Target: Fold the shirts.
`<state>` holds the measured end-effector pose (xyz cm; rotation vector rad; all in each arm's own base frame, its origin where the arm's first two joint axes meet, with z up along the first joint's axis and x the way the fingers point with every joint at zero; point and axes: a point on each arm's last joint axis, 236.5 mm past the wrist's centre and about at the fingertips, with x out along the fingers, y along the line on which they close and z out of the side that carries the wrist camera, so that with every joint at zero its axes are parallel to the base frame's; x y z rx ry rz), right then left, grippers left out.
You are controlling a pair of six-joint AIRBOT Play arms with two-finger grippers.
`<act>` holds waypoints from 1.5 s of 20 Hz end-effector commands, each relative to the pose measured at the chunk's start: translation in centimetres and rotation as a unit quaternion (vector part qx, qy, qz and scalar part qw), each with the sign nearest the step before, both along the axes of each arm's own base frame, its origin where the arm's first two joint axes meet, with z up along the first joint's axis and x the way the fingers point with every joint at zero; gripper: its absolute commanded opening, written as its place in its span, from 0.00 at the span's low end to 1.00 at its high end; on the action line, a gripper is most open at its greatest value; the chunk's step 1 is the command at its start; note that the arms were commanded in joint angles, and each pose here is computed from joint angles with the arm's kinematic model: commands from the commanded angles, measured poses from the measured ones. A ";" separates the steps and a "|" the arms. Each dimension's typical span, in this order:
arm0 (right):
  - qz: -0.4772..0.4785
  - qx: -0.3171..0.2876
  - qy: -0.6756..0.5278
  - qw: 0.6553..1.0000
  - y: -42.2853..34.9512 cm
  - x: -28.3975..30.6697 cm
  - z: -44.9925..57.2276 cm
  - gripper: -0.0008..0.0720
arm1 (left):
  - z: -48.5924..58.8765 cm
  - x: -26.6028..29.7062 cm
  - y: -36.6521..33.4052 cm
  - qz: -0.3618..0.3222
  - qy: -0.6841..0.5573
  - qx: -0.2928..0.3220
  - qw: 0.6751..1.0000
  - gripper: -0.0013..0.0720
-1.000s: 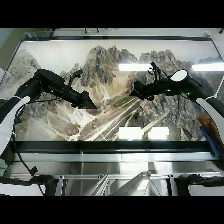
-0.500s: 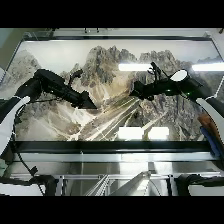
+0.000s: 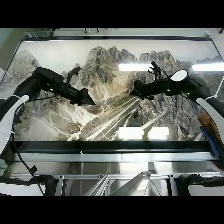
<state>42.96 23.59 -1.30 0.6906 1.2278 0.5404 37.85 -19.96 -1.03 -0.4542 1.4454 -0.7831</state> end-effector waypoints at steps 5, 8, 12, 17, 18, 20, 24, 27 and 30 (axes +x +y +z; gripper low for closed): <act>-0.049 0.012 -0.026 0.998 -0.3 2.4 0.8 0.05 | 3.5 8.1 32.5 0.307 -0.067 0.281 0.907 0.86; -0.050 0.014 -0.026 0.998 -0.3 2.5 0.8 0.05 | 3.7 6.9 42.4 0.403 -0.071 0.295 0.863 1.00; -0.053 0.013 -0.028 0.998 -0.3 2.6 0.8 0.05 | 0.0 4.5 48.2 0.417 -0.037 0.305 0.856 0.99; -0.052 0.014 -0.027 0.998 -0.3 2.6 0.9 0.05 | -6.0 2.5 49.5 0.336 0.019 0.383 0.860 0.99; -0.052 0.014 -0.027 0.998 -0.3 2.6 0.9 0.05 | -6.7 1.8 49.9 0.310 0.032 0.414 0.855 0.99; -0.054 0.017 -0.027 0.998 -0.2 2.6 1.0 0.05 | -7.2 1.5 49.2 0.274 0.047 0.442 0.853 0.99; -0.061 0.033 -0.023 0.997 0.1 2.7 1.4 0.05 | -7.2 2.1 45.5 0.229 0.062 0.439 0.866 0.02; -0.054 0.035 -0.017 0.998 0.2 2.4 1.4 0.05 | -6.8 3.4 39.8 0.181 0.065 0.420 0.887 0.02; -0.038 0.040 0.002 0.998 -0.1 1.4 1.3 0.05 | -1.8 9.5 24.0 0.120 -0.057 0.253 0.958 0.03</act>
